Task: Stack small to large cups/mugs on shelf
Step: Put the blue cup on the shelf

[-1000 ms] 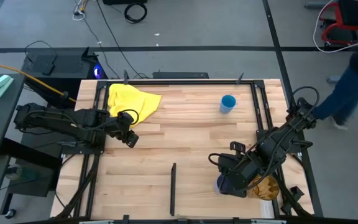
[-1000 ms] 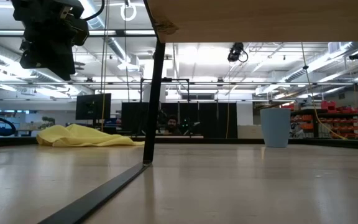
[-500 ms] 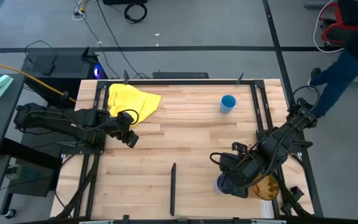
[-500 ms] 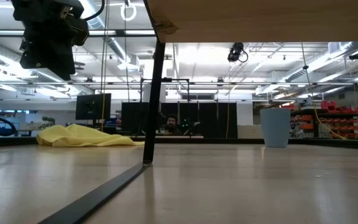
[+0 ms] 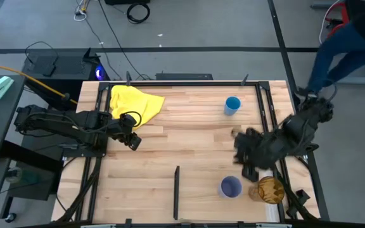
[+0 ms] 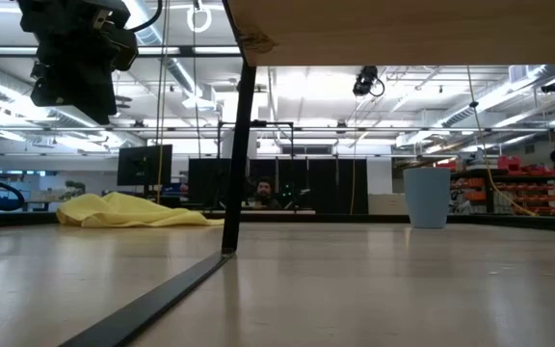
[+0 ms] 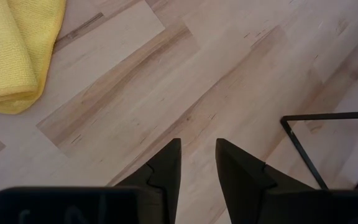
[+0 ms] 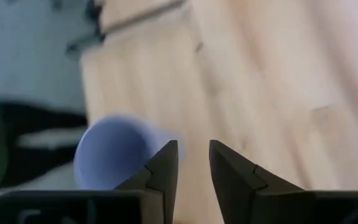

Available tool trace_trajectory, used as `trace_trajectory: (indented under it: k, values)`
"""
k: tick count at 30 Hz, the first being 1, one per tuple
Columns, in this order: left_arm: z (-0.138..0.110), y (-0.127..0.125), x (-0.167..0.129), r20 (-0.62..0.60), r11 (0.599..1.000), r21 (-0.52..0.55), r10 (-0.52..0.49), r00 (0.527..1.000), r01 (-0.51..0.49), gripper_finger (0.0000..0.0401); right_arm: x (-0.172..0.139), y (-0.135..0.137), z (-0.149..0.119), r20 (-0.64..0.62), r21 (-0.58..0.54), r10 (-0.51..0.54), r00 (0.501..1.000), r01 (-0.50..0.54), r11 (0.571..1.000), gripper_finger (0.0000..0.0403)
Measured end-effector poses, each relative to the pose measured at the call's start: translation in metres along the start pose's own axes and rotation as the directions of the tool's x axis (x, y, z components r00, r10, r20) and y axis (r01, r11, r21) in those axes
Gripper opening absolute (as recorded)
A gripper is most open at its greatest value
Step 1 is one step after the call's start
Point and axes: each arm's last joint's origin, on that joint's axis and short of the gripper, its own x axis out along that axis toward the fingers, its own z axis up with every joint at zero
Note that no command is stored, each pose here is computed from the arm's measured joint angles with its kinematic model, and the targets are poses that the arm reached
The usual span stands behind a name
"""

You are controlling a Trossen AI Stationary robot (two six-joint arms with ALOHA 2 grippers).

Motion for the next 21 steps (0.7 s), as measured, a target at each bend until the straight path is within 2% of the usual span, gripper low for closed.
trace_trajectory:
  k: [4,6,10,15,21]
  values:
    - [0.000,0.000,0.000,0.000,1.000,0.000,0.000,1.000,0.000,0.0107,-0.022,-0.038,0.013,0.128,0.169,-0.121,0.984,0.099,0.981,0.0092]
    - [0.000,0.000,0.000,0.000,1.000,0.000,0.000,1.000,0.000,0.0107,-0.032,-0.061,0.019,0.173,0.271,-0.206,0.963,0.154,0.950,0.0090]
    - [0.000,0.000,0.000,0.000,1.000,0.000,0.000,1.000,0.000,0.0107,-0.053,-0.105,0.033,0.265,0.450,-0.334,0.905,0.191,0.873,0.0089]
    - [0.001,0.000,0.000,0.014,1.000,0.005,0.009,1.000,-0.009,0.0107,-0.063,-0.158,0.048,0.217,0.578,-0.478,0.851,0.283,0.765,0.0089]
    - [0.001,0.000,0.000,0.019,1.000,0.008,0.013,1.000,-0.013,0.0107,-0.056,-0.216,0.061,0.060,0.663,-0.507,0.860,0.345,0.664,0.0089]
